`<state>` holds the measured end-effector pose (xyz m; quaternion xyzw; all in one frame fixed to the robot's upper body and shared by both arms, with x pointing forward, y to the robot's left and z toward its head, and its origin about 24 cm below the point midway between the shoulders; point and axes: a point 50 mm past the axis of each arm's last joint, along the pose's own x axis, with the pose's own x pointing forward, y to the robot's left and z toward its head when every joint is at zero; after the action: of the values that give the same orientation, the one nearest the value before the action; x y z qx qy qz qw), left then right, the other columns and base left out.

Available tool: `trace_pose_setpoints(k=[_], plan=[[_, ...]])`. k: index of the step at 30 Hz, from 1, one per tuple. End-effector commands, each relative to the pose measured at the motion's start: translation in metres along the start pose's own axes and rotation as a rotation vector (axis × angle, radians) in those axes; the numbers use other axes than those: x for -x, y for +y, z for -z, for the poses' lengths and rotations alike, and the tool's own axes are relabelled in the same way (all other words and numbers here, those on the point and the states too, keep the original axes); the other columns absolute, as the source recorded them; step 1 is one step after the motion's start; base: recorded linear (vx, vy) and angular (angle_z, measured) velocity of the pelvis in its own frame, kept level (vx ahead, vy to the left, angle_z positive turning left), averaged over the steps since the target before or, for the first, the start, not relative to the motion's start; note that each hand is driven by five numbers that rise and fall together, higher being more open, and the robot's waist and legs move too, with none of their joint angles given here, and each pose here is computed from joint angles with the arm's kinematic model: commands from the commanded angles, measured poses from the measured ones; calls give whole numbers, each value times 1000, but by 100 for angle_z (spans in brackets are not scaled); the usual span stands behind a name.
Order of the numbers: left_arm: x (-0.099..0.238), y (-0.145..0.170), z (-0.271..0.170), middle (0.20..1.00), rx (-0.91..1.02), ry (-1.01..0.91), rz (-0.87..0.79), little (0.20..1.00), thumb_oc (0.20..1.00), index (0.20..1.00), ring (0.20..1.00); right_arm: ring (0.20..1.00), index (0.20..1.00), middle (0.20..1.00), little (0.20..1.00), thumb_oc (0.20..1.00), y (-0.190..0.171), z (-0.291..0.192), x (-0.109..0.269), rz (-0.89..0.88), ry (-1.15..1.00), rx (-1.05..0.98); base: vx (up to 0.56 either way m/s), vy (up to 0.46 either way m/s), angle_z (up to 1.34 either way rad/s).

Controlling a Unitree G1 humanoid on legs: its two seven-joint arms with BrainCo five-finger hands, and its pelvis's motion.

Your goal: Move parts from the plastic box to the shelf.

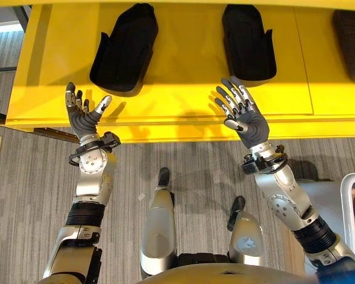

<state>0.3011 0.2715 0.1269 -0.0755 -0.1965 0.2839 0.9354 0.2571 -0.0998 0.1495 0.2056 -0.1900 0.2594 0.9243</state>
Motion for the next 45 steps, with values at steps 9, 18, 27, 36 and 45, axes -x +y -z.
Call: trace_pose_setpoints(k=[9, 18, 27, 36, 45], plan=[[-20, 25, -13, 1000, 23, -78, -178, 1000, 1000, 1000, 1000, 1000, 1000, 1000, 1000, 1000, 18, -13, 1, -52, -104, -86, 3, -1, -3], [-38, 25, -6, 1000, 2, -9, -195, 1000, 1000, 1000, 1000, 1000, 1000, 1000, 1000, 1000, 23, -8, 6, -71, -79, -115, 0, 5, -1], [-49, 22, 5, 1000, -59, 65, -178, 1000, 1000, 1000, 1000, 1000, 1000, 1000, 1000, 1000, 22, -7, 10, -73, -69, -108, 2, 7, -4], [-48, 6, 11, 1000, -69, 91, -120, 1000, 1000, 1000, 1000, 1000, 1000, 1000, 1000, 1000, 23, -6, 12, -81, -62, -104, 1, 0, 0], [-29, -22, 23, 1000, -75, 111, 3, 1000, 1000, 1000, 1000, 1000, 1000, 1000, 1000, 1000, 22, -7, 12, -82, -67, -105, 0, 0, 0]])
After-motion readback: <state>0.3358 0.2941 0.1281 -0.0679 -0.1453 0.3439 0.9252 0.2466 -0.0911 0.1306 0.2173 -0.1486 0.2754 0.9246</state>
